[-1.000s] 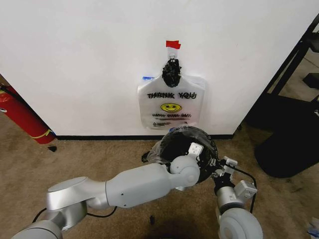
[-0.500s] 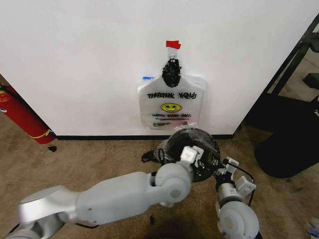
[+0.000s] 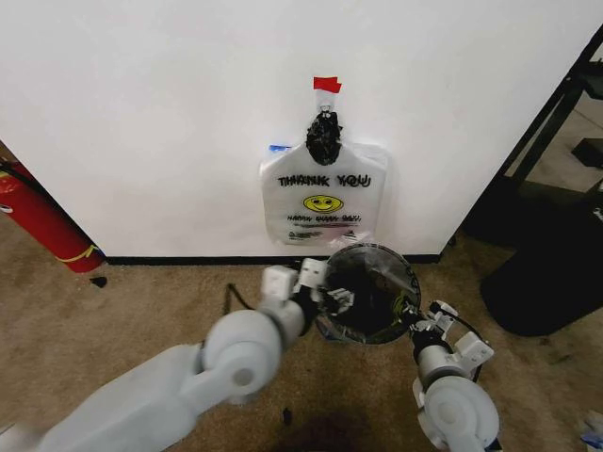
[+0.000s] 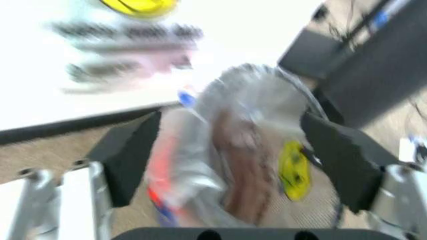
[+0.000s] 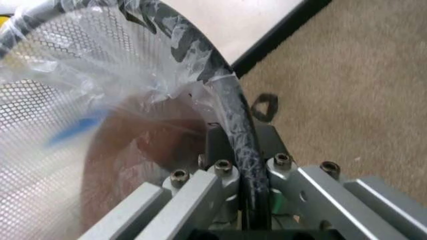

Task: Pick up the garbage bag from the wall and place it over the trash bin.

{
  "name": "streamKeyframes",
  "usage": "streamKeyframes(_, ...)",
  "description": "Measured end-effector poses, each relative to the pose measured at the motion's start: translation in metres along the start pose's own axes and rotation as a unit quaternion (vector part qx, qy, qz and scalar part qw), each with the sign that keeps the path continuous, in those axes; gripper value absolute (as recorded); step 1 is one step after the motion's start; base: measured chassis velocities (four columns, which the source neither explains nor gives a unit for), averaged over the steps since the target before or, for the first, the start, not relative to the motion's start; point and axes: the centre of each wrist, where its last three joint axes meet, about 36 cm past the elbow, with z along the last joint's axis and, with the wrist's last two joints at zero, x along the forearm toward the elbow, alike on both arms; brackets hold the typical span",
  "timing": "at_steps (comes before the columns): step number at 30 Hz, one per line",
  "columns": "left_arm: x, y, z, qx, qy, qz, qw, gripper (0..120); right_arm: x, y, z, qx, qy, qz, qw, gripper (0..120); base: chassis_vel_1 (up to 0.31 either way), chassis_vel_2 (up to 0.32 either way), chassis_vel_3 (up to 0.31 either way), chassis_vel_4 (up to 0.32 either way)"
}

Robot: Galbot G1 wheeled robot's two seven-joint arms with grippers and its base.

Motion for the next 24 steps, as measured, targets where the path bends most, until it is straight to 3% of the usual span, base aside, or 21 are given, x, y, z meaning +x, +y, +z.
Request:
streamKeyframes(4,0.013,0.014,-0.001,0.031,-0.036,-0.014,0.9988,98,0.004,-0.003,-0.006,-0.010,0.009,-0.003,1.000,0,0.000,0.000,0.000,0.000)
streamKeyframes(8,0.016,0.021,0.000,0.061,-0.067,-0.007,0.9958,100,0.011,-0.001,-0.011,-0.010,0.015,-0.010,1.000,0,0.000,0.000,0.000,0.000)
streamKeyframes(10,0.017,0.023,0.002,0.072,-0.072,-0.001,0.9948,100,0.013,0.000,-0.013,-0.009,0.019,-0.009,1.000,0,0.000,0.000,0.000,0.000)
streamKeyframes(15,0.013,0.034,0.012,0.155,-0.066,0.056,0.9841,100,0.025,0.005,-0.026,-0.040,0.041,-0.015,0.998,0,0.000,0.000,0.000,0.000)
streamKeyframes(24,-0.003,0.051,0.047,0.191,-0.073,0.052,0.9775,98,0.039,0.005,-0.035,-0.044,0.044,-0.023,0.998,0,0.000,0.000,0.000,0.000)
